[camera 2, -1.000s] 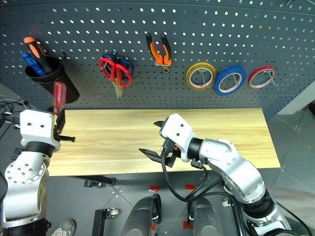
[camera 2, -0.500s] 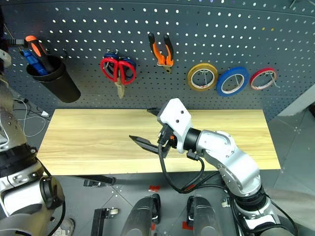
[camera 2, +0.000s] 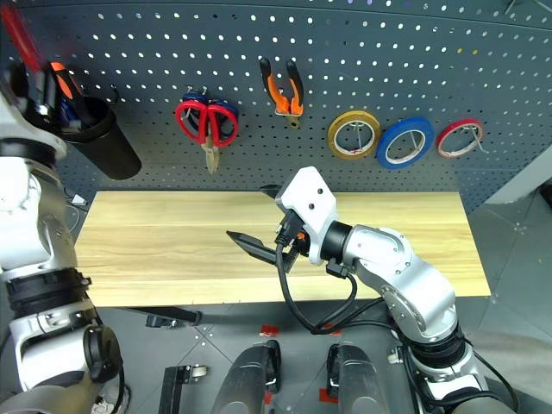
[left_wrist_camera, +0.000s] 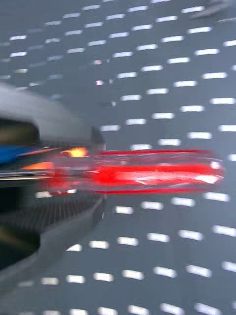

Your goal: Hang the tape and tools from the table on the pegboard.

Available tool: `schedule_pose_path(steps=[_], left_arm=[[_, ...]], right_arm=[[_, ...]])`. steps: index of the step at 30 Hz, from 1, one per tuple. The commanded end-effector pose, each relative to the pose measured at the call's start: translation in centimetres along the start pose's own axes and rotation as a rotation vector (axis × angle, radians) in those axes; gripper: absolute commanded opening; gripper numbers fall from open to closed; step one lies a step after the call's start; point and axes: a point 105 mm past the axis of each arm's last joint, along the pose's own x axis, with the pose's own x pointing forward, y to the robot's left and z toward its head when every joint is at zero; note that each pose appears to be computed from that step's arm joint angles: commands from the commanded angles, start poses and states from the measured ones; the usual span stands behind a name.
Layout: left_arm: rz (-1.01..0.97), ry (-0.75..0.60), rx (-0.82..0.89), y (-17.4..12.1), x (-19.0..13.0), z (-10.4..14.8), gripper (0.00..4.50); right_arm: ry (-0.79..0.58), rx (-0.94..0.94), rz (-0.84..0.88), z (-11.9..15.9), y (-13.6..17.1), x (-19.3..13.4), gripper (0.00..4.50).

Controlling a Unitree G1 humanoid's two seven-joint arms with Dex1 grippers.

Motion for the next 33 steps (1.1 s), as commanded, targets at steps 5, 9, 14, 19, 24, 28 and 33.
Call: schedule_pose_path(steps=[5, 9, 14, 19, 24, 28, 33], left_arm=[[-0.095, -0.159, 0.031, -3.4, -1.1, 4.8, 3.84], [-0.205, 0.035, 0.009, -6.6, -3.5, 1.4, 3.84], [-0.147, 0.405, -0.125, -7.0, -6.9, -4.8, 3.84], [-0.246, 0.510, -0.079, -7.3, -10.0, -7.3, 3.84], [-0.249, 0.602, -0.067, -6.3, -12.5, -10.2, 3.84], [-0.221, 0.645, -0.086, -6.1, -14.0, -12.3, 3.84], [-0.194, 0.657, -0.064, -5.7, -15.1, -14.3, 3.84]], right_arm=[[-0.062, -0.026, -0.004, 1.3, 0.2, -0.4, 4.50], [-0.074, -0.009, -0.031, 1.1, -0.2, -0.9, 4.50], [-0.018, 0.018, -0.092, -1.2, -1.1, -1.9, 4.50], [0.044, 0.055, -0.350, -5.9, -4.5, -3.4, 4.50], [0.060, 0.066, -0.738, -10.7, -9.2, -6.8, 4.50], [0.149, 0.041, -0.873, -14.7, -10.6, -10.5, 4.50], [0.184, 0.037, -0.929, -16.5, -11.7, -12.7, 4.50]])
